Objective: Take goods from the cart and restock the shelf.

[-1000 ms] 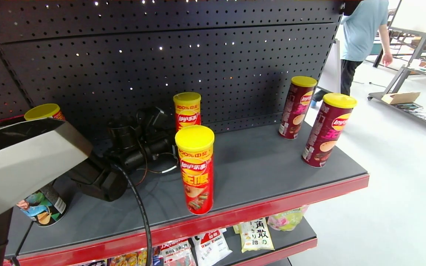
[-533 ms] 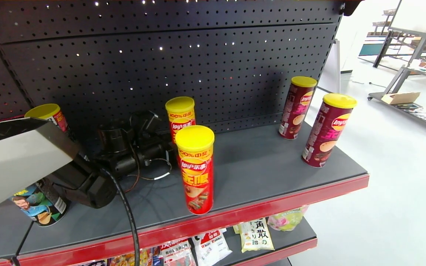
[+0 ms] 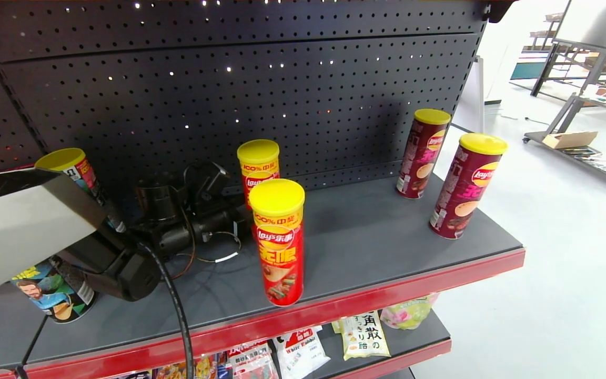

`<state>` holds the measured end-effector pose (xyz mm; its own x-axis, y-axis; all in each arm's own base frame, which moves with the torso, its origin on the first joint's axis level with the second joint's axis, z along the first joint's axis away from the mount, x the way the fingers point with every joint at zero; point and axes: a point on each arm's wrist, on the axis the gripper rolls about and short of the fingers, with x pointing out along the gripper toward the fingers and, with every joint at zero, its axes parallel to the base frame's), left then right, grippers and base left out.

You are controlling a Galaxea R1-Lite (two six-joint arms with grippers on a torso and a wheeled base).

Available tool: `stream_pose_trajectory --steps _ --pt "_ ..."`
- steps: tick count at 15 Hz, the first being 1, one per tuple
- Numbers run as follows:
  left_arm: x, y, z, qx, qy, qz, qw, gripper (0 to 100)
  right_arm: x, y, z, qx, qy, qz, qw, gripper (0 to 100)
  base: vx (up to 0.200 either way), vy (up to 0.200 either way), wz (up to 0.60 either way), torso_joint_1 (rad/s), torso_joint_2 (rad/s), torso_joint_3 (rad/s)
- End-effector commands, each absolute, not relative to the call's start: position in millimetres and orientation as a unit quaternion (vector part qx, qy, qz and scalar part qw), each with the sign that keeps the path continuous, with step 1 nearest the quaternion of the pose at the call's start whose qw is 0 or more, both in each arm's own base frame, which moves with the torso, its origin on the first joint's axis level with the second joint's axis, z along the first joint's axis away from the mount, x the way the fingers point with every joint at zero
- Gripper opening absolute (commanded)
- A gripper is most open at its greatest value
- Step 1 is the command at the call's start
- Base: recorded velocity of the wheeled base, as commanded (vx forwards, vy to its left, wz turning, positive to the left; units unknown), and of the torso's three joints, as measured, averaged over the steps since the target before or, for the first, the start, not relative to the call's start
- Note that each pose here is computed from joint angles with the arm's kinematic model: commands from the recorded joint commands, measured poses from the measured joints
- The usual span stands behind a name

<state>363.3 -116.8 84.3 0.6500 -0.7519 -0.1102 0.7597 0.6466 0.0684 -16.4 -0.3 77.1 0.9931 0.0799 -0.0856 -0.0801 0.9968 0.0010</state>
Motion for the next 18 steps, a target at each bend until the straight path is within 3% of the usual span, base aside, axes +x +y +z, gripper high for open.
stream_pose_trajectory --steps 1,7,8,14,18 --pt "363 -117 85 0.055 0.034 -0.417 0.907 0 -16 0 77 -0.001 0.044 0.041 0.998 100 0.000 0.000 0.00 0.000 0.00 0.000" --pt "363 -117 88 0.054 0.037 -0.418 0.906 0 -16 0 77 -0.001 0.044 0.041 0.998 100 0.000 0.000 0.00 0.000 0.00 0.000" --pt "363 -117 88 0.054 0.037 -0.418 0.906 100 -16 0 77 -0.001 0.044 0.041 0.998 100 0.000 0.000 0.00 0.000 0.00 0.000" --pt "358 -116 98 0.053 0.029 -0.417 0.907 100 -16 0 77 -0.001 0.044 0.041 0.998 100 0.000 0.000 0.00 0.000 0.00 0.000" --pt "331 -98 111 0.051 0.051 -0.398 0.915 100 -16 0 77 -0.001 0.044 0.041 0.998 100 0.000 0.000 0.00 0.000 0.00 0.000"
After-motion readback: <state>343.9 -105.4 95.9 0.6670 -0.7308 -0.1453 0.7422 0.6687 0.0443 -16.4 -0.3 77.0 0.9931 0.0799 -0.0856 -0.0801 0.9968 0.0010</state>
